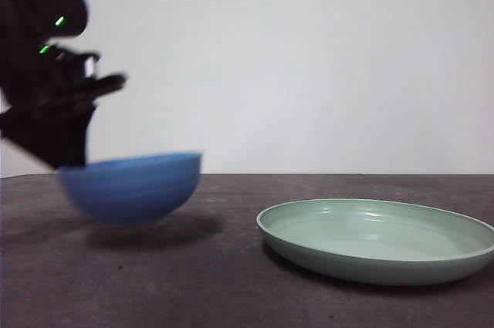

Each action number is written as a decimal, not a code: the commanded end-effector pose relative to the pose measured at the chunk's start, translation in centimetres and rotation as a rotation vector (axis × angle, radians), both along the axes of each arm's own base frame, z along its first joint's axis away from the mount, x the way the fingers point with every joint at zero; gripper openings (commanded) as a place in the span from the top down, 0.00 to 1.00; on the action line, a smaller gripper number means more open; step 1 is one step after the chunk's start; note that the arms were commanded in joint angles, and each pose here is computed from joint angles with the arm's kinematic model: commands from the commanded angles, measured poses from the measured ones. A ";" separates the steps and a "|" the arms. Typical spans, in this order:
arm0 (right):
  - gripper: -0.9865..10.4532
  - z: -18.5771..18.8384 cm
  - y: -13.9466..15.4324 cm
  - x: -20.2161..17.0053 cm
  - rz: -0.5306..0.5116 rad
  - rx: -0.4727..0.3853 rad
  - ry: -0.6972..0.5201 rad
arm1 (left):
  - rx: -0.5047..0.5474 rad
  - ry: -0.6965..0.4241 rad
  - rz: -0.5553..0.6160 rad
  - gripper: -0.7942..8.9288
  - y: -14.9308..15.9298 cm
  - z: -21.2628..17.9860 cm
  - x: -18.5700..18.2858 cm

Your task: Pick up the blue bowl, put it on the green plate, put it on desk

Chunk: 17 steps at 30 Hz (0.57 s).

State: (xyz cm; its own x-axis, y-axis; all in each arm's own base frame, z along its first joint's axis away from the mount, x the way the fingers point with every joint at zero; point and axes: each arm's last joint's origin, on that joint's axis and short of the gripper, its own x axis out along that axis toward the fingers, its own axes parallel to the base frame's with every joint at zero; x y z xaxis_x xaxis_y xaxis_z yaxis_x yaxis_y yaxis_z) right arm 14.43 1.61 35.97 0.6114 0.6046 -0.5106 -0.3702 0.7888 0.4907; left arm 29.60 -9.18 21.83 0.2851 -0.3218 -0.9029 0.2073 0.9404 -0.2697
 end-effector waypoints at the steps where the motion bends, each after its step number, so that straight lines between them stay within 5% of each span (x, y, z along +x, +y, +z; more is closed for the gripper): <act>1: 0.35 0.9 -0.1 -0.7 -0.001 -0.097 -0.008 | -0.021 -0.050 -0.038 0.91 -1.9 2.3 0.8; 9: 0.35 1.4 -0.2 -2.7 0.007 -0.164 0.058 | -0.089 -0.162 -0.155 0.91 -7.5 7.6 0.8; 17: 0.35 1.6 -0.2 -3.5 0.009 -0.164 0.045 | -0.102 -0.132 -0.273 0.91 -13.4 5.8 0.7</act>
